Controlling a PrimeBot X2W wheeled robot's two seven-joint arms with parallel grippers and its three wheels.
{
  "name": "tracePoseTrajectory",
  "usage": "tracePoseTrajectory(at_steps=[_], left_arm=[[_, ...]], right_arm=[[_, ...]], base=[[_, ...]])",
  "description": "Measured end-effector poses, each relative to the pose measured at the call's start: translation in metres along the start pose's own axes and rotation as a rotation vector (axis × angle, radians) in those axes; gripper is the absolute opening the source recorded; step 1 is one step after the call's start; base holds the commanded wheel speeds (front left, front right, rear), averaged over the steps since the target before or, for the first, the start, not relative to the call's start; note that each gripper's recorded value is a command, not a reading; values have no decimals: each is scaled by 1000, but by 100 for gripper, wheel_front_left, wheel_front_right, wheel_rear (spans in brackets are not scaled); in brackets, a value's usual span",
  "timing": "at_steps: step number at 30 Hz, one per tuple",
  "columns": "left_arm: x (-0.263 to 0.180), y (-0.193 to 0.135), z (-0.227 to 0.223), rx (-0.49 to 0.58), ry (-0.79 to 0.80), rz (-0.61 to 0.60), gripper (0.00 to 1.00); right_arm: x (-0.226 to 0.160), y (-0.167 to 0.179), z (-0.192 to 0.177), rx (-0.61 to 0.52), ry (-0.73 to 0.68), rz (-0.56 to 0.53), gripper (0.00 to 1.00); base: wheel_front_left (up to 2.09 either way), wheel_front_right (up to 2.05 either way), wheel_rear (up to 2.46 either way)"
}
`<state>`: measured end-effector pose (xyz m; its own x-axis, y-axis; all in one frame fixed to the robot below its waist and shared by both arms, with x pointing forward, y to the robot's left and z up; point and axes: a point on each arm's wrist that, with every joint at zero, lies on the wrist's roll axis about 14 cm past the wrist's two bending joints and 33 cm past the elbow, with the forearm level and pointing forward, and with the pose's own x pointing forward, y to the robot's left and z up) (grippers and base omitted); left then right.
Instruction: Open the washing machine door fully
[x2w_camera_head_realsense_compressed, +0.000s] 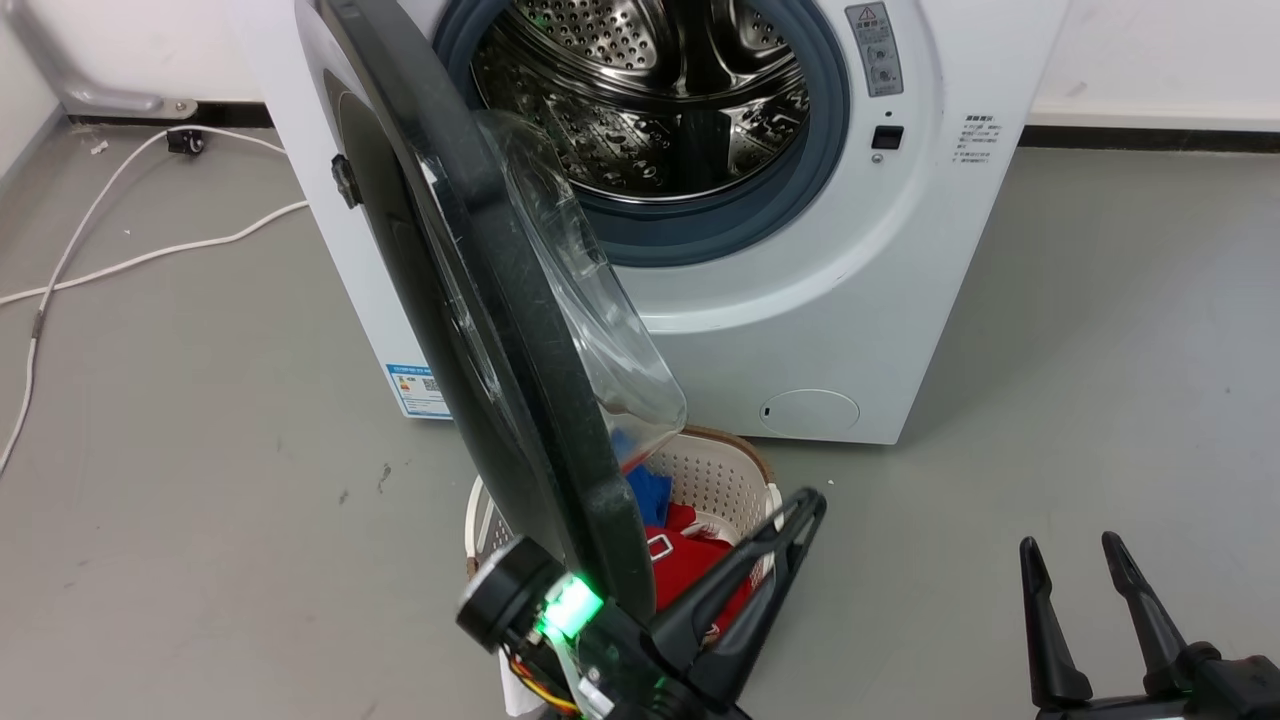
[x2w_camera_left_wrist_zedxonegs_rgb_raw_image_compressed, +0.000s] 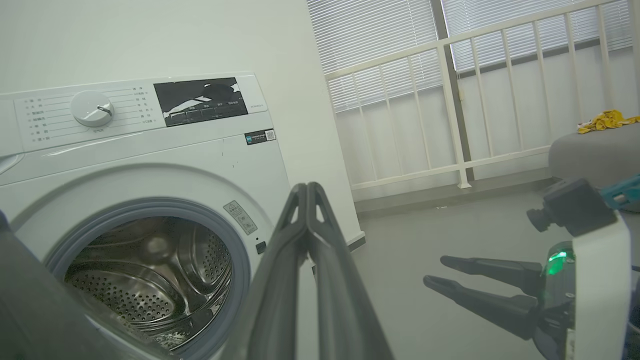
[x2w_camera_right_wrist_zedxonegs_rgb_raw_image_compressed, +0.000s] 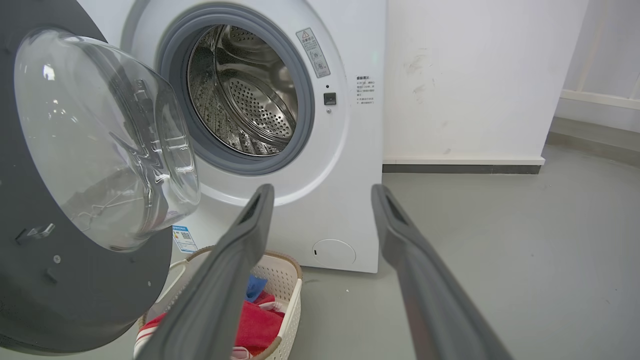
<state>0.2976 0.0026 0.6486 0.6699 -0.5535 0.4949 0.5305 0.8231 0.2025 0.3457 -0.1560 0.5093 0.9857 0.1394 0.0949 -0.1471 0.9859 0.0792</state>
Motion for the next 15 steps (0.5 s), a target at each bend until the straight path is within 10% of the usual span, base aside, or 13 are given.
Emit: tracePoseTrajectory(at_steps=[15], left_arm=[[-38, 1, -88, -83, 297, 36, 0]], right_arm=[[10, 0, -8, -1, 22, 3, 100]], base=[[0, 0, 0]])
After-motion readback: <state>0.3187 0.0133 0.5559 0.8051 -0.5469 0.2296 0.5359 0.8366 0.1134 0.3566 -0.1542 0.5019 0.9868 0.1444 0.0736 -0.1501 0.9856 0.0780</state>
